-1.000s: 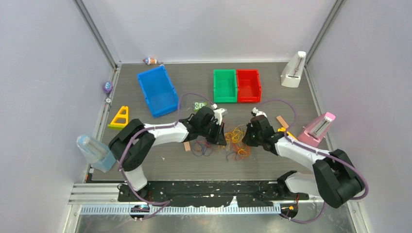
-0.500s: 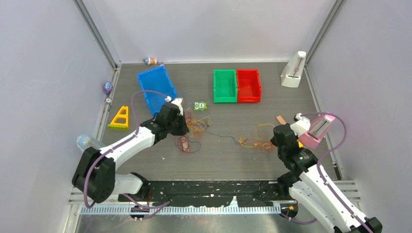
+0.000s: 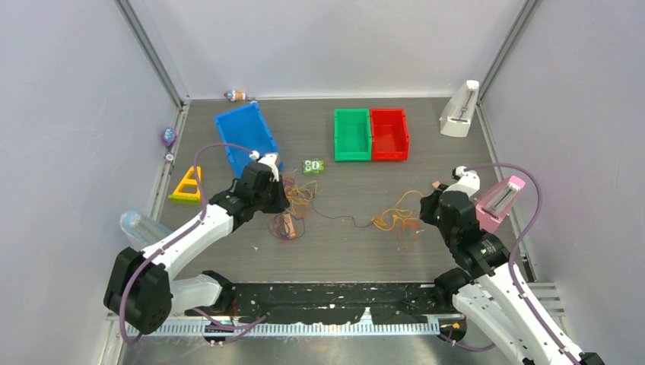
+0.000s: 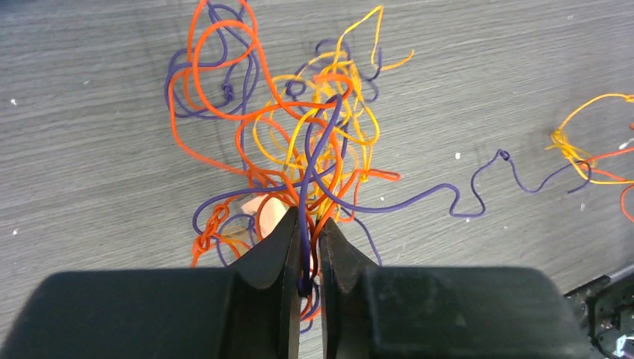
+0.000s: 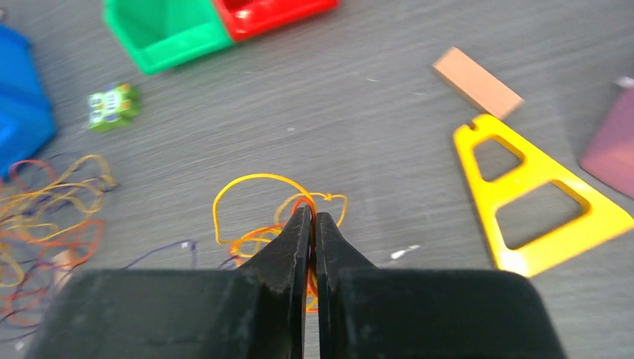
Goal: Untangle the cables
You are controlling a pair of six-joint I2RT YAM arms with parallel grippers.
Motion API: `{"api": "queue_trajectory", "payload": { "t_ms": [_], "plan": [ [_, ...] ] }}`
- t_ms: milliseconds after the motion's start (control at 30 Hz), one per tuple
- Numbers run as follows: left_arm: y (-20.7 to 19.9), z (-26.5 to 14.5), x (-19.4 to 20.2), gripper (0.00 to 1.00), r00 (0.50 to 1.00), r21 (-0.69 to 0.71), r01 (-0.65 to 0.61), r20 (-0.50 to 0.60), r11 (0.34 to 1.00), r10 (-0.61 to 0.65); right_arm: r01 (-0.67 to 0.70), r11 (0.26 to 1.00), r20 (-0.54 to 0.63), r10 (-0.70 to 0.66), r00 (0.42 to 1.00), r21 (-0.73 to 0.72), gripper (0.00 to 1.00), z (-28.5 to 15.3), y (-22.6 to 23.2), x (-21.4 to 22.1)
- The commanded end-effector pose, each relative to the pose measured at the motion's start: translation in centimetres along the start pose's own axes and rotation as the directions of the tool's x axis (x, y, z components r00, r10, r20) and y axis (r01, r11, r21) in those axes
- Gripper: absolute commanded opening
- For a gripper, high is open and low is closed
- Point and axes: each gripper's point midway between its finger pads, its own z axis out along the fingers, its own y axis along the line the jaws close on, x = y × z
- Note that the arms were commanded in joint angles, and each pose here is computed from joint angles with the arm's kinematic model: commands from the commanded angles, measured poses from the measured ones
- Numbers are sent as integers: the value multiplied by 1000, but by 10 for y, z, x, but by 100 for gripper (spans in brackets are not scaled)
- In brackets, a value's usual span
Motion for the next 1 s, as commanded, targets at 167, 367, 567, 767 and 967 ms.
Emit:
{"api": "queue_trajectory", "payload": {
  "t_ms": [167,367,567,767,967],
  "plan": [
    [-58,-31,-19,59,976,195,-204,113,959,185,132,854,3,-151,989,-504,6,-47,106,-43],
    [-113,-49,-22,80,941,374,-323,226,869,253,103,773,-35,-160,986,-626,6,-60,133,-41],
    [-176,-82,-28,82,894,557,-431,368,710,255,78,740,-56,-155,986,-668,5,-63,142,-38],
    [-219,-94,-32,80,898,658,-430,383,618,217,68,730,-70,-157,985,-680,6,-62,145,-34],
    [-253,-93,-34,79,904,689,-422,363,589,224,67,725,-74,-161,984,-686,5,-62,145,-30]
  ]
}}
